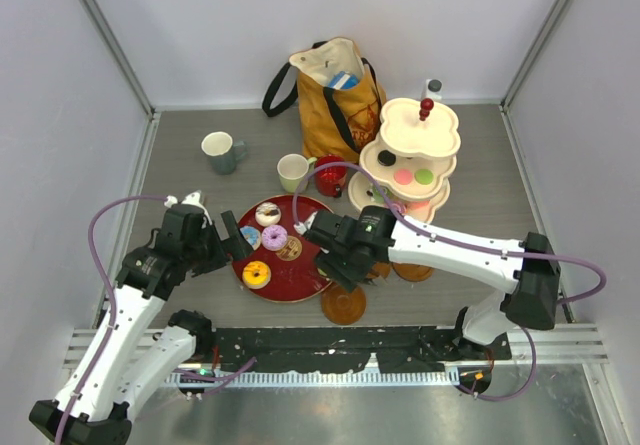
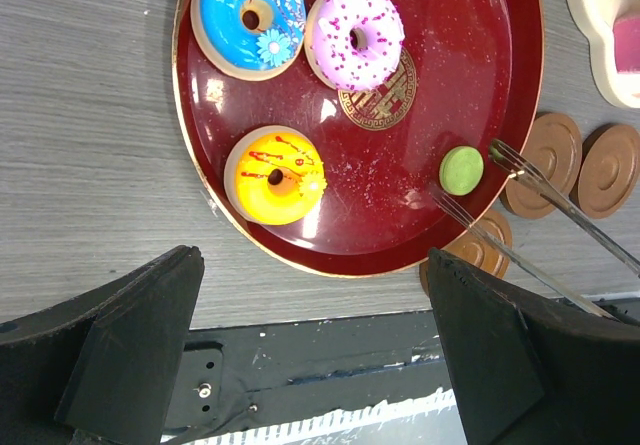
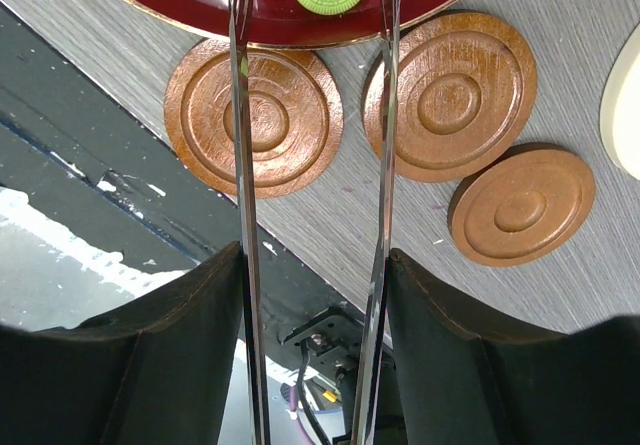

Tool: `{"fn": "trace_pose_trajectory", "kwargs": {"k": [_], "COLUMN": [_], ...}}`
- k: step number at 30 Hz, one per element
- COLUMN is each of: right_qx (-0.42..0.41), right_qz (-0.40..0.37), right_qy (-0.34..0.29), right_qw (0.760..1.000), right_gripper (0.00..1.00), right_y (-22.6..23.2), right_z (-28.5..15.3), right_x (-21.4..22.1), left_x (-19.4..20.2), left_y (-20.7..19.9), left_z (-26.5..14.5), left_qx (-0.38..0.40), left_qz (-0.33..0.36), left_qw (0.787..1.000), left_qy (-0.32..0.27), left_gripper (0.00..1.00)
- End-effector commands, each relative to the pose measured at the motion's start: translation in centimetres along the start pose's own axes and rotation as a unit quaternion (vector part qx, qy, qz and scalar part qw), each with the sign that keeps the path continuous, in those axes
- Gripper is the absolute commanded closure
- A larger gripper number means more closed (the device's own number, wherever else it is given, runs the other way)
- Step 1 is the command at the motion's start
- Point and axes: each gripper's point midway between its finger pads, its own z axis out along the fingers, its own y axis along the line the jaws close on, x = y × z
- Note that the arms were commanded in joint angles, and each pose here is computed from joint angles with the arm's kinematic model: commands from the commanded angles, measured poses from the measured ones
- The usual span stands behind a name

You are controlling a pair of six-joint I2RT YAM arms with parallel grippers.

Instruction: Serve the afternoon tea

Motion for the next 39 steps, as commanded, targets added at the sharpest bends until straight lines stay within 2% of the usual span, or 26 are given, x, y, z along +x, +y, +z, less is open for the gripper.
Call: {"fn": "trace_pose_trajectory", "kwargs": {"k": [1,14,28,32,39], "right_qx": [0.014,0.01,0.041,0.035,0.014], "right_qz": [-0.011,-0.013,-0.01,-0.003,0.036], "right_qy": [-0.014,0.016,0.022,0.0,-0.094], "right_qw": [1.0,1.0,0.999,0.999,0.995], "right_gripper": [0.39,0.4,0.55,0.57,0.63], "right_y": [-0.4,-0.8,-1.8,-1.6,-1.3], "right_z": [-0.5,0.4,0.4,-0.4,-3.1], "right_x": [-1.4,-1.0,-1.0,-1.8,-4.6], "left_x": [-0.8,-0.8,-2.3,-2.4,-2.7], "left_y": [-0.5,-0.3,-1.4,-1.6,-1.7], "left_z": [-0.1,-0.1,-0.9,-1.0,-1.6], "left_qx": [0.013,0.007,0.018,0.02,0.027], "left_qz": [0.002,0.003,0.002,0.001,0.004], "left_qw": [1.0,1.0,0.999,0.999,0.999], "left_qy": [-0.018,-0.018,-0.035,-0.034,-0.045], "left_gripper": [0.01,0.0,0.0,0.0,0.0]}}
